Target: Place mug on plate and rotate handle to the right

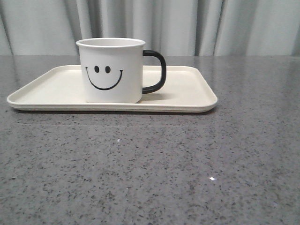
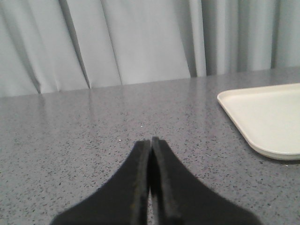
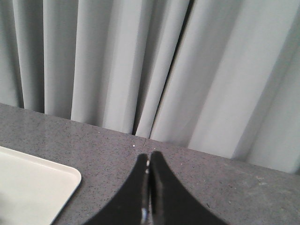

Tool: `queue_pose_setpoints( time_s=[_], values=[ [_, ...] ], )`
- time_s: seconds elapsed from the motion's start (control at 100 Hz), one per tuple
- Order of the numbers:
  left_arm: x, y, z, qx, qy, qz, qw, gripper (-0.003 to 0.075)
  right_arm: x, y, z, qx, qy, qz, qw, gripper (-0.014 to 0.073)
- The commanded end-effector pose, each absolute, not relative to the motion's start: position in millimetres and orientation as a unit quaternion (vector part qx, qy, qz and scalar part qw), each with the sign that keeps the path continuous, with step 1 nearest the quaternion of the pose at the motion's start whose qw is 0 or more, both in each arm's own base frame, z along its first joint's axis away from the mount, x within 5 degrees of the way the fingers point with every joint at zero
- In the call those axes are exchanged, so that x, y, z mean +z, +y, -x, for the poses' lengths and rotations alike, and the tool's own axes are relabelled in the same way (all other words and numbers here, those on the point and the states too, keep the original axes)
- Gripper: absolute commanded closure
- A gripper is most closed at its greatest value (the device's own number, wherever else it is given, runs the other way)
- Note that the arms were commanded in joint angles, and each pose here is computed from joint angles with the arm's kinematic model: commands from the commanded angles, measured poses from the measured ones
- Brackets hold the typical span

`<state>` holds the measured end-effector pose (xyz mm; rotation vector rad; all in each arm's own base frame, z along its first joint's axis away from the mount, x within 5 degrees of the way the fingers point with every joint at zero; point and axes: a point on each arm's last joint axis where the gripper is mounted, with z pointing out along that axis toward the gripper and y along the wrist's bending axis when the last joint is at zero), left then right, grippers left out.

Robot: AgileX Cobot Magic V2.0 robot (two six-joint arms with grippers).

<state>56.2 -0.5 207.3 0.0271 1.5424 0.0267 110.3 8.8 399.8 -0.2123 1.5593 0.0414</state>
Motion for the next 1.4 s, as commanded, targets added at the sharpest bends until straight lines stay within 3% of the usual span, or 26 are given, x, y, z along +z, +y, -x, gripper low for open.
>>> queue_pose_setpoints(
  time_s=[0.0,1.39],
  values=[
    [215.7,1.0,-53.3,0.018,0.651,-0.006,0.758,0.074,411.0,6.7,-108.3,0.014,0.682,0.077,0.727,0.0656],
    [214.1,0.7,-53.4,0.019,0.658,-0.01,0.753,0.074,410.9,6.9,-108.3,0.015,0.683,0.078,0.726,0.0656]
  ],
)
